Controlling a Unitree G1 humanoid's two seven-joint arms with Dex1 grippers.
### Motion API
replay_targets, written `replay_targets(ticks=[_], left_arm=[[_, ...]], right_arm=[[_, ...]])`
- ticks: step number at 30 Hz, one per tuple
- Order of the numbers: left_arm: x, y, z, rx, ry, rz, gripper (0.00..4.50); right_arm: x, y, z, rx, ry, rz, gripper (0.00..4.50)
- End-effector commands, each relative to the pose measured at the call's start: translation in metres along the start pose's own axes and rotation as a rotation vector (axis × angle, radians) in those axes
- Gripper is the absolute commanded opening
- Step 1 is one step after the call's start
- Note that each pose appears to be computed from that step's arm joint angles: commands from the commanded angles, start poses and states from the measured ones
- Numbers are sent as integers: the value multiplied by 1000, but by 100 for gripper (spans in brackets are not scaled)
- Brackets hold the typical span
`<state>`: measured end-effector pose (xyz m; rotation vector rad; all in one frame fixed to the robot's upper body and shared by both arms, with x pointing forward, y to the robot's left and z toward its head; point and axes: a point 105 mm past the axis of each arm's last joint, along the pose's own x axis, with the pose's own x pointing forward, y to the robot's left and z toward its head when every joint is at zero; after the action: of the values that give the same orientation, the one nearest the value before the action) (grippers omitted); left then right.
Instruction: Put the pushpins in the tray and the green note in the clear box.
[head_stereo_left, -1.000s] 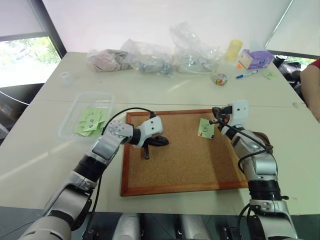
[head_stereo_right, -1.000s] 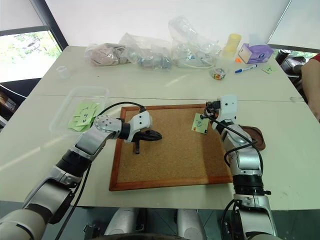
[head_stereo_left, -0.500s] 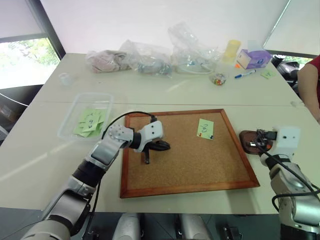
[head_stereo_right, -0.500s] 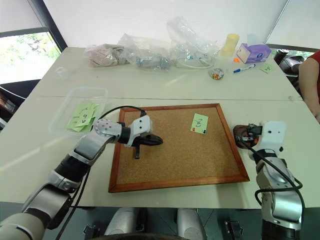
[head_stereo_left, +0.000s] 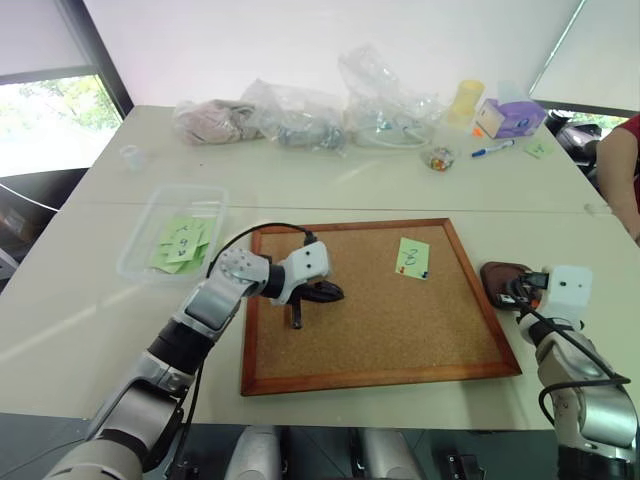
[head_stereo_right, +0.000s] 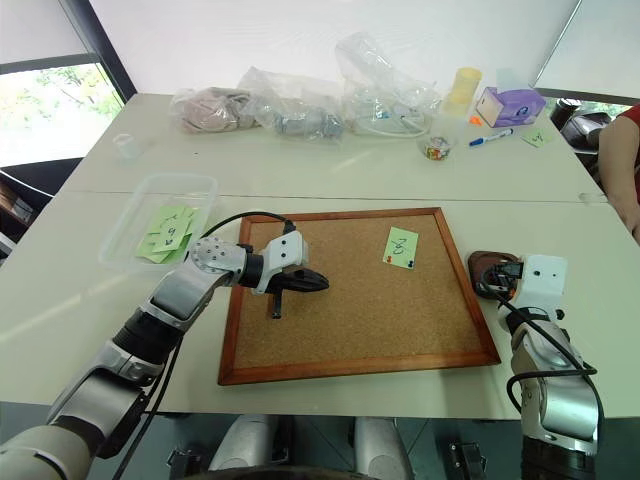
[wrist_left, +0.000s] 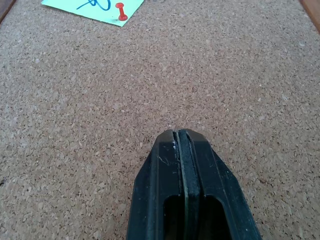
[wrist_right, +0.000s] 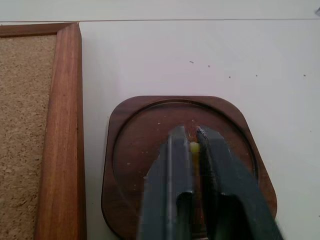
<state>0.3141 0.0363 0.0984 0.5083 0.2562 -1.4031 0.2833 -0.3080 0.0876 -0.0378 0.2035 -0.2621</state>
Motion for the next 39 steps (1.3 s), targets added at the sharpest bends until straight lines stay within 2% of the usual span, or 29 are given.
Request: replay_targets(ticks=[1, 5, 12, 16, 20, 26, 30, 39], left_arm=[[-3, 3, 11, 33, -21, 3, 0], [-4, 3, 10, 33, -21, 4, 0], [-4, 3, 10, 34, -22, 5, 0], [-4, 3, 10, 34, -22, 5, 0], [-5, 5, 5, 39, -6, 14, 0], [-18, 23, -13, 120, 86, 67, 0], [-23, 37, -10, 149, 85, 89, 0], [-12, 18, 1, 131, 17, -20, 0]], right_arm=[[-1, -7, 10, 15, -42, -23, 249], [-2, -9, 10, 18, -43, -29, 448], [-2, -9, 15, 96, -68, -13, 448], [-3, 0, 16, 255, -63, 46, 448], [-7, 6, 27, 241, -113, 97, 448], [-16, 46, 47, 100, -162, 331, 448], [-20, 75, 47, 36, -140, 465, 448], [-13, 115, 28, 25, -77, 588, 448]])
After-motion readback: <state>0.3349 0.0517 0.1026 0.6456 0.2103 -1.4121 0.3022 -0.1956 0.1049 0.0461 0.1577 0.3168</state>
